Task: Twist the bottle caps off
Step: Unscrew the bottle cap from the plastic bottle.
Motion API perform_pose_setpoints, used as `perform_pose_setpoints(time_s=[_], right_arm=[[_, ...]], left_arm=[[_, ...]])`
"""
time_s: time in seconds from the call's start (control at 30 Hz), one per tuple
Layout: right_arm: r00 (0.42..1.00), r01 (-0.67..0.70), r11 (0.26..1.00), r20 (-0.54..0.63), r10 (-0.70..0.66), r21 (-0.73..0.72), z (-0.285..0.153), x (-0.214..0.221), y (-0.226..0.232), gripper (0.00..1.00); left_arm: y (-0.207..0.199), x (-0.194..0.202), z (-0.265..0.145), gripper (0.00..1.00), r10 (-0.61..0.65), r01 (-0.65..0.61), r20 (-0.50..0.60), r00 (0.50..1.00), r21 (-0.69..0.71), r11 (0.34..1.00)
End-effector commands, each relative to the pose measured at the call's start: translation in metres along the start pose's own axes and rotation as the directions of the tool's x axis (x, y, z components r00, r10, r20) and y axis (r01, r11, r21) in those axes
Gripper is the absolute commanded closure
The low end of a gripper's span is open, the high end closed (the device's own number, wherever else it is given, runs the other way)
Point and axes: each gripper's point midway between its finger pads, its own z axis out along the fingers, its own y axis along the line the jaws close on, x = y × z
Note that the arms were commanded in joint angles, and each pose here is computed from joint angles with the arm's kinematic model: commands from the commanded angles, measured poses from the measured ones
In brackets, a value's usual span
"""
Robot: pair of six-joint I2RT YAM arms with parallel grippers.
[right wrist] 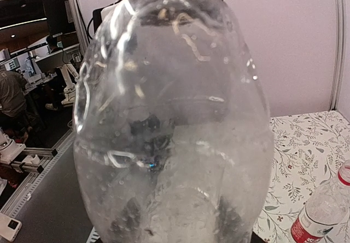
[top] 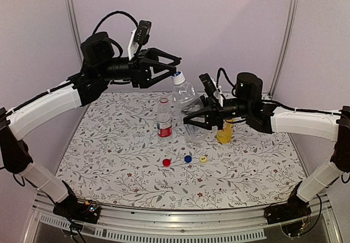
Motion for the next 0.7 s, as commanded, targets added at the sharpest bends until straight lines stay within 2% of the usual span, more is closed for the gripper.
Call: perform_pose_setpoints(time_s=[0.0, 0.43, 0.67], right_arm=[[0.999, 0.032, 0.999, 0.032, -0.031, -0.038, 0.000, -0.019, 0.005, 0.58], [0.999, 0.025, 0.999, 0.040, -0.023, -0.043, 0.000, -0.025, 0.007, 0.59], [0.999, 0.012, 1.000, 0.041, -0.012, 0.002, 0.000, -0.025, -0.002, 0.62]], left_arm=[[-0.002, 0.011, 0.003, 0.38, -0.005, 0.006, -0.013, 1.000, 0.052, 0.999], [0.001, 0.025, 0.012, 0.54, -0.031, 0.034, -0.041, 0.999, 0.064, 0.997], [0.001, 0.027, 0.013, 0.76, -0.030, 0.033, -0.048, 0.998, 0.059, 0.998]])
